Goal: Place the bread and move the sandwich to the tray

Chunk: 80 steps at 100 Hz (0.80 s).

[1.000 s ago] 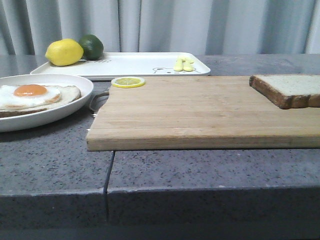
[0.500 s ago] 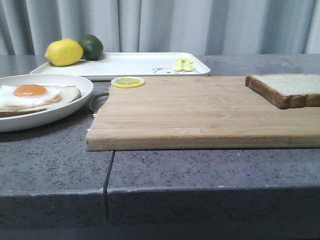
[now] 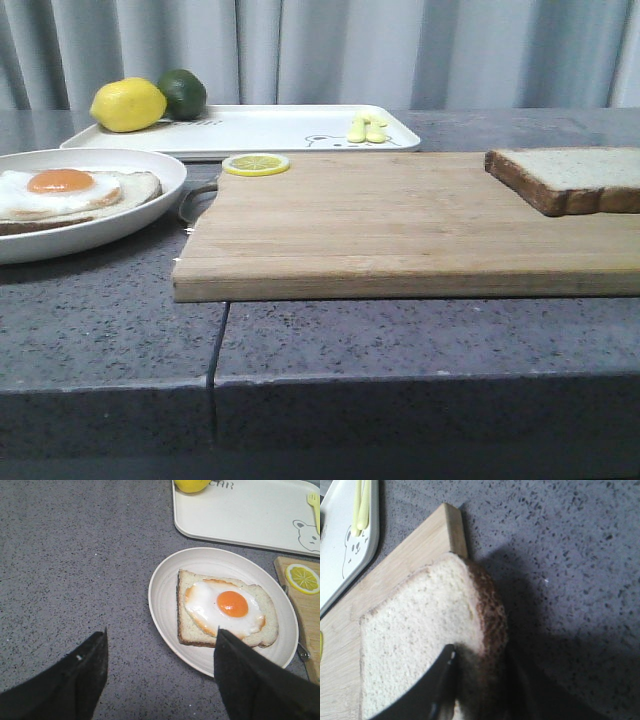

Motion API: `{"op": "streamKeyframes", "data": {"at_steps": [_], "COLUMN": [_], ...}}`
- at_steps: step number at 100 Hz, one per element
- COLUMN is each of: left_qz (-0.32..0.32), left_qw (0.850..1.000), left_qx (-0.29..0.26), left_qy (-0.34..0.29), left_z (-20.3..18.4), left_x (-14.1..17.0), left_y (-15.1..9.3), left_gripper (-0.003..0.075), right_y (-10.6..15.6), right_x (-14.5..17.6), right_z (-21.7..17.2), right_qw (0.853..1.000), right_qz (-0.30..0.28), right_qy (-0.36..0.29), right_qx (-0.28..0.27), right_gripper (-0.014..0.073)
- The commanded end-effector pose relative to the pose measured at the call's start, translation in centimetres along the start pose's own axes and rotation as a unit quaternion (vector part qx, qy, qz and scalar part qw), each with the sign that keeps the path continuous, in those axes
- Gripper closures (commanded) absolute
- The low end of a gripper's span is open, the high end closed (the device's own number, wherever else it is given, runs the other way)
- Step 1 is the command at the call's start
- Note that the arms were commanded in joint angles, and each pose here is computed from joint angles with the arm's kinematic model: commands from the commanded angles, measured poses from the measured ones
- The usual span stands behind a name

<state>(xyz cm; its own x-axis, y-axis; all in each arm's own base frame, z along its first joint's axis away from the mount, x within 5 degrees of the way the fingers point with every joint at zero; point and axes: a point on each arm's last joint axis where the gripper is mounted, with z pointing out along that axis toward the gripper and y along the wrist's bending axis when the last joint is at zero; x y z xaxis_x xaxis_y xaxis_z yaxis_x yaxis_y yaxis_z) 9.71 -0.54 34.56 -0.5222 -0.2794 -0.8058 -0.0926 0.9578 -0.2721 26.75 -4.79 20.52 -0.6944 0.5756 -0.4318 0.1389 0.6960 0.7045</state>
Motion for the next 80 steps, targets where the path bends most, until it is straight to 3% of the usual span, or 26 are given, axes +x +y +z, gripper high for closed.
{"op": "streamKeyframes", "data": {"at_steps": [1,13,28,53,80], "left_qz": [-0.002,-0.002,-0.002,-0.002,-0.002], "left_qw": [0.999,0.999,0.999,0.999,0.999], "left_qx": [0.013,0.013,0.013,0.013,0.013], "left_qy": [-0.044,-0.044,-0.044,-0.044,-0.044], "left_z": [-0.5,-0.5,-0.5,-0.5,-0.5], "left_x": [-1.4,-1.4,-1.4,-1.4,-1.4], "left_y": [-0.4,-0.4,-0.4,-0.4,-0.4], "left_gripper": [0.029,0.029,0.029,0.029,0.029], "right_y": [1.0,0.9,1.0,3.5,9.0], "right_x": [-0.5,-0.6,-0.6,-1.5,-2.1], "right_z": [-0.6,-0.5,-0.6,-2.2,-5.8], "right_qw": [1.0,1.0,1.0,0.997,0.984], "right_qz": [-0.012,-0.012,-0.011,-0.026,-0.053], "right_qy": [-0.01,-0.013,-0.013,-0.037,-0.07], "right_qx": [-0.025,-0.021,-0.023,-0.069,-0.157], "right_gripper": [0.0471,0.0607,0.0706,0.0703,0.0703]}}
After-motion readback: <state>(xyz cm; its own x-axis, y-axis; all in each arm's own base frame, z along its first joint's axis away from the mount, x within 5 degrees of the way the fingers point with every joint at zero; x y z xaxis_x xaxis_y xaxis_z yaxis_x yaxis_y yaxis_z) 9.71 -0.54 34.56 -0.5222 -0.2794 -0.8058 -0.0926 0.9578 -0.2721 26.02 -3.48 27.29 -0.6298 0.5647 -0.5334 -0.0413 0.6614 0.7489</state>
